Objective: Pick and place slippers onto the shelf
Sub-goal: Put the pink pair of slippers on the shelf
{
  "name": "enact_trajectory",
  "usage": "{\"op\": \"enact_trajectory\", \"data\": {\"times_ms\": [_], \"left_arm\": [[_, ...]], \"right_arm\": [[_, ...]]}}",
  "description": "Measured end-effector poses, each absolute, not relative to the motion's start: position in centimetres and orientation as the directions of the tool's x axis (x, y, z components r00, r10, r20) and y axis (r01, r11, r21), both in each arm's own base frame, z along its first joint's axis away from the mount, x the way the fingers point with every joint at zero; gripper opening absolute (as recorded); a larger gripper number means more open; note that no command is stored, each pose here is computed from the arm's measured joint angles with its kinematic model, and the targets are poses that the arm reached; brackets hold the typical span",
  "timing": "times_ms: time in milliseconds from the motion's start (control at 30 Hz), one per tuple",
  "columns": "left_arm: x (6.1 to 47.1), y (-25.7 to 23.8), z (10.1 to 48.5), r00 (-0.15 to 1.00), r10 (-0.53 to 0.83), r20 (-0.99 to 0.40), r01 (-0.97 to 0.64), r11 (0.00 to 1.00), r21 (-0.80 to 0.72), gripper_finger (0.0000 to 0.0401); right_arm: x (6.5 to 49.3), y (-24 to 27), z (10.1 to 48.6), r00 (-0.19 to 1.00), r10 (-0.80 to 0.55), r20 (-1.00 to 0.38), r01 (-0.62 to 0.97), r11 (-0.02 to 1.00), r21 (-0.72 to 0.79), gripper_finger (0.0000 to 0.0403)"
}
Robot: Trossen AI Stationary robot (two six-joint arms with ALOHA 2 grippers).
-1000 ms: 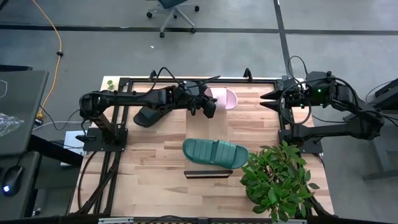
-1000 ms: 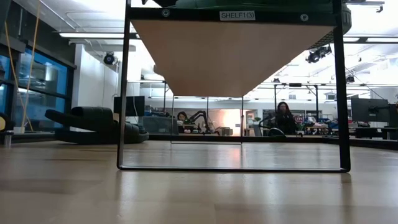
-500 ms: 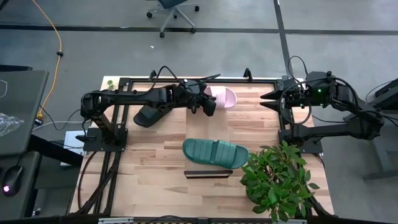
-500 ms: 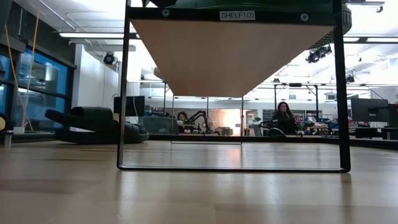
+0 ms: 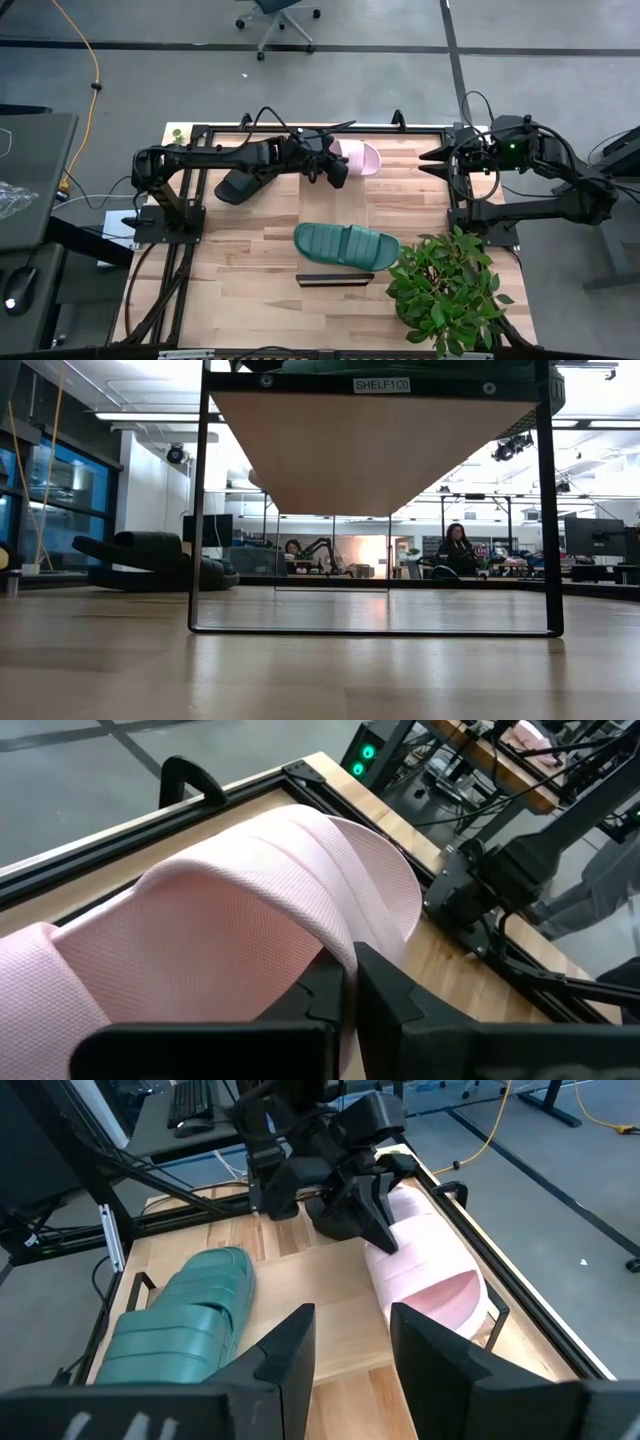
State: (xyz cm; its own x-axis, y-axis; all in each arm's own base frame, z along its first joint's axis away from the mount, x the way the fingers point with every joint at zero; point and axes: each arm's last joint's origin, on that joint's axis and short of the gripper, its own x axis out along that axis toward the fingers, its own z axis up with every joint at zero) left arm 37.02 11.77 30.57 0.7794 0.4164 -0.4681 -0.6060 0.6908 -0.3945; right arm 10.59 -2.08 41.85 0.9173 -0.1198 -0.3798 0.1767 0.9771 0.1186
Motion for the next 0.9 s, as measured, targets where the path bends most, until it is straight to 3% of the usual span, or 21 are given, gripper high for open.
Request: {"op": "enact_trajectory", "data": {"times_ms": [233, 567, 900], "left_arm": [[37.0, 11.8, 30.5, 0.778, 0.416, -0.471, -0.608, 0.690, -0.393, 0.0035], [36.8, 12.4, 30.5, 0.774, 0.423, -0.471, -0.614, 0.683, -0.396, 0.0038], [36.6, 13.4, 30.8, 0.788, 0.424, -0.447, -0.603, 0.679, -0.419, 0.0073]], "right_arm": [[10.6, -2.1, 41.9, 0.917, -0.120, -0.380, 0.177, 0.977, 0.119, 0.0123], [10.6, -2.1, 41.8, 0.916, -0.120, -0.383, 0.177, 0.977, 0.119, 0.0123], [10.5, -2.1, 41.7, 0.912, -0.119, -0.392, 0.180, 0.976, 0.123, 0.0123]]}}
